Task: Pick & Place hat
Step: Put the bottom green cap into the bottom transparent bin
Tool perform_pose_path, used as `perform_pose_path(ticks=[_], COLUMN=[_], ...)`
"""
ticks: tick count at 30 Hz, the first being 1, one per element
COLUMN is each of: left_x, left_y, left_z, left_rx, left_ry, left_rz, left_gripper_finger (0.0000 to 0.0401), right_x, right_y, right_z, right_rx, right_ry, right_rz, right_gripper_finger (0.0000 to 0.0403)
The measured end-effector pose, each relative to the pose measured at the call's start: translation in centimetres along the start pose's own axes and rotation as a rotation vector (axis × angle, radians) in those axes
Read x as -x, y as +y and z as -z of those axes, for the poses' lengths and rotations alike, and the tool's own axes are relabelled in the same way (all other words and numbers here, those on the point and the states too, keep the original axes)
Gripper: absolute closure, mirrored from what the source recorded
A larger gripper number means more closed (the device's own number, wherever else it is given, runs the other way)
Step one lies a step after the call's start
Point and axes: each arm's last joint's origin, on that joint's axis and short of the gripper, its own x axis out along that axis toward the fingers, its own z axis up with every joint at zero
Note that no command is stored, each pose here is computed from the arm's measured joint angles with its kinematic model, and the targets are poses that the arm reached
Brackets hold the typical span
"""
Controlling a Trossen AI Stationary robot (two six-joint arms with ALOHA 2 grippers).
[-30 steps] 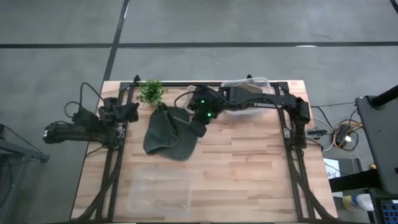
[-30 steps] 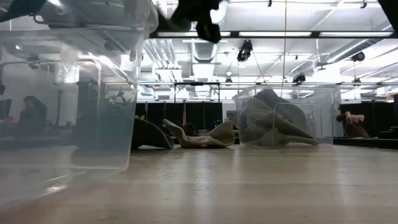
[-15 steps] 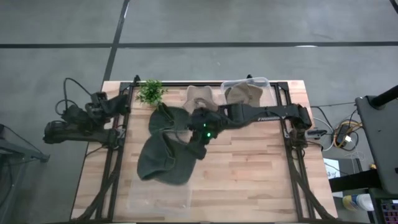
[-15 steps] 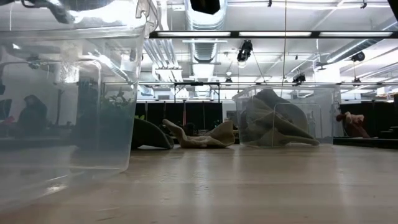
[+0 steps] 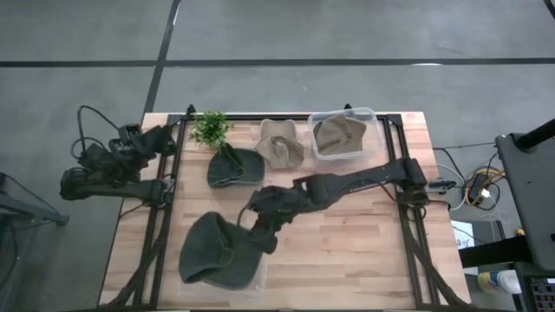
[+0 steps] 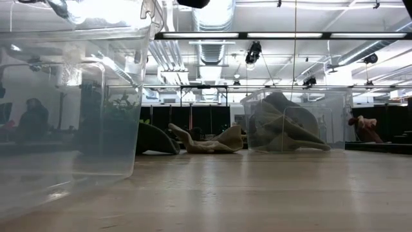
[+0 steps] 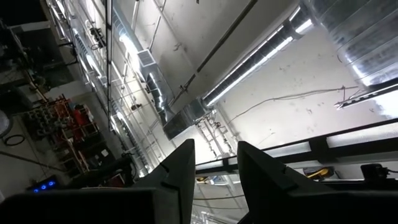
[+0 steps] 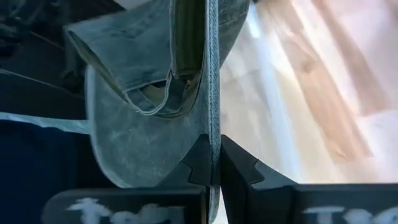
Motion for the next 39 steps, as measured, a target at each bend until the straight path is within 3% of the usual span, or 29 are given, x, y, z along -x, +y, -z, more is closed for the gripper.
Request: perform_pose_path(ticks=[13,28,32,39], left_x=[0.0,0.0,0.0,0.0], left_y=[0.0,0.0,0.0,0.1], left_z=[0.0,0.0,0.0,0.0], left_rx=[0.03,0.03,0.029,0.027], left_ry=[0.0,0.0,0.002,0.003], left_rz=[0.001,0.001,-0.002,-0.004], left_gripper_finger=[0.0288,0.0288,0.0288,0.0288], right_x=[-2.5,-2.5,-2.5,-2.4], right_y=[-0.3,-0.7,-0.7,-1.2], right_z=[1.4,1.7,1.6,1.0], right_rx=[-0.018,0.04,0.067,0.071], right_ry=[0.069,0.119,0.108,0.093], right_rz=[0.011,0.013,0.013,0.016], right_gripper_finger=[0.0391,0.0386,0.0352,0.0258])
